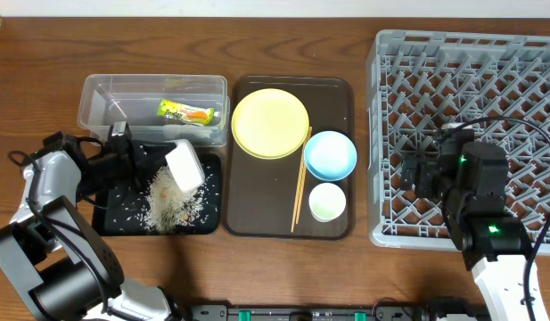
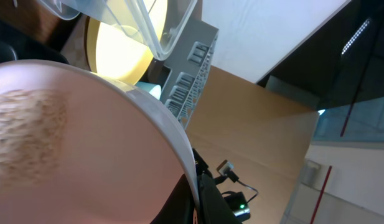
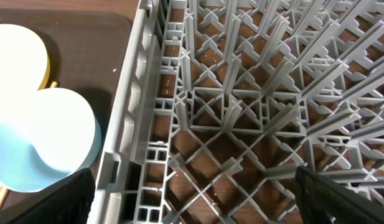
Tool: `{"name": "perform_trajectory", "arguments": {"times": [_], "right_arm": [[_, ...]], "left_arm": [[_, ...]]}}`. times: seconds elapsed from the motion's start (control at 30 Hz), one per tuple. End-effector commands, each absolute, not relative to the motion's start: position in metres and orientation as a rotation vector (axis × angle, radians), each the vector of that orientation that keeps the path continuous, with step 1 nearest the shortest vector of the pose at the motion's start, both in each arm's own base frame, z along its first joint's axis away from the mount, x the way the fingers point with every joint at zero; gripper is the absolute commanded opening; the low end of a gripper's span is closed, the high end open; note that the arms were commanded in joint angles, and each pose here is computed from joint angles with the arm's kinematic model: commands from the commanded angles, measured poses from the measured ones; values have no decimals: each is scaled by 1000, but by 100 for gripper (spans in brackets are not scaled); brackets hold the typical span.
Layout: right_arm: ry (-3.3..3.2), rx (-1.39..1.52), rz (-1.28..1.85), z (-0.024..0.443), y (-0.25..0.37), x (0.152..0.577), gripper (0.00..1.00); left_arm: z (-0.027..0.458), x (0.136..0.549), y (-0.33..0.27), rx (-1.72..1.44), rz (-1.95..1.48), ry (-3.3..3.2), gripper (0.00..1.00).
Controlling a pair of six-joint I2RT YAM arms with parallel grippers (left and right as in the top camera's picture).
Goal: Sort waste into correct bins and load items into the dishwasher rack
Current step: 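Tip the pink bowl over the black tray to dump the rice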
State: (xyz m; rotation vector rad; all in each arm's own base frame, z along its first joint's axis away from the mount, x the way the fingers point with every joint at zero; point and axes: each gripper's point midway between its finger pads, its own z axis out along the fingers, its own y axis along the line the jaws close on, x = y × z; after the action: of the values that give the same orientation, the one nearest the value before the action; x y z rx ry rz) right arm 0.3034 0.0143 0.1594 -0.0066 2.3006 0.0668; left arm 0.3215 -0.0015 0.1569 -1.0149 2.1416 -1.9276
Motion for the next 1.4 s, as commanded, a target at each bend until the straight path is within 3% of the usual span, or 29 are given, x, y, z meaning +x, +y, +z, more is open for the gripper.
{"name": "perform_trajectory", "arguments": {"times": [0.0, 0.37, 1.07, 1.2, 1.37], "right_arm": [[2282, -8, 79, 168, 18, 307, 99], [2283, -8, 79, 168, 18, 307, 99], [2283, -8, 78, 168, 18, 307, 99], [2283, -8, 78, 168, 18, 307, 99], [2285, -8, 78, 167, 18, 307, 99]], "left_arm": [[161, 321, -1, -1108, -2001, 2092, 6], [180, 325, -1, -1136, -2147, 1957, 6], [150, 324, 3, -1145, -1929, 2145, 6], [179, 331, 2, -925, -2055, 1972, 6], [173, 331, 3, -898, -1998, 2014, 6]]}}
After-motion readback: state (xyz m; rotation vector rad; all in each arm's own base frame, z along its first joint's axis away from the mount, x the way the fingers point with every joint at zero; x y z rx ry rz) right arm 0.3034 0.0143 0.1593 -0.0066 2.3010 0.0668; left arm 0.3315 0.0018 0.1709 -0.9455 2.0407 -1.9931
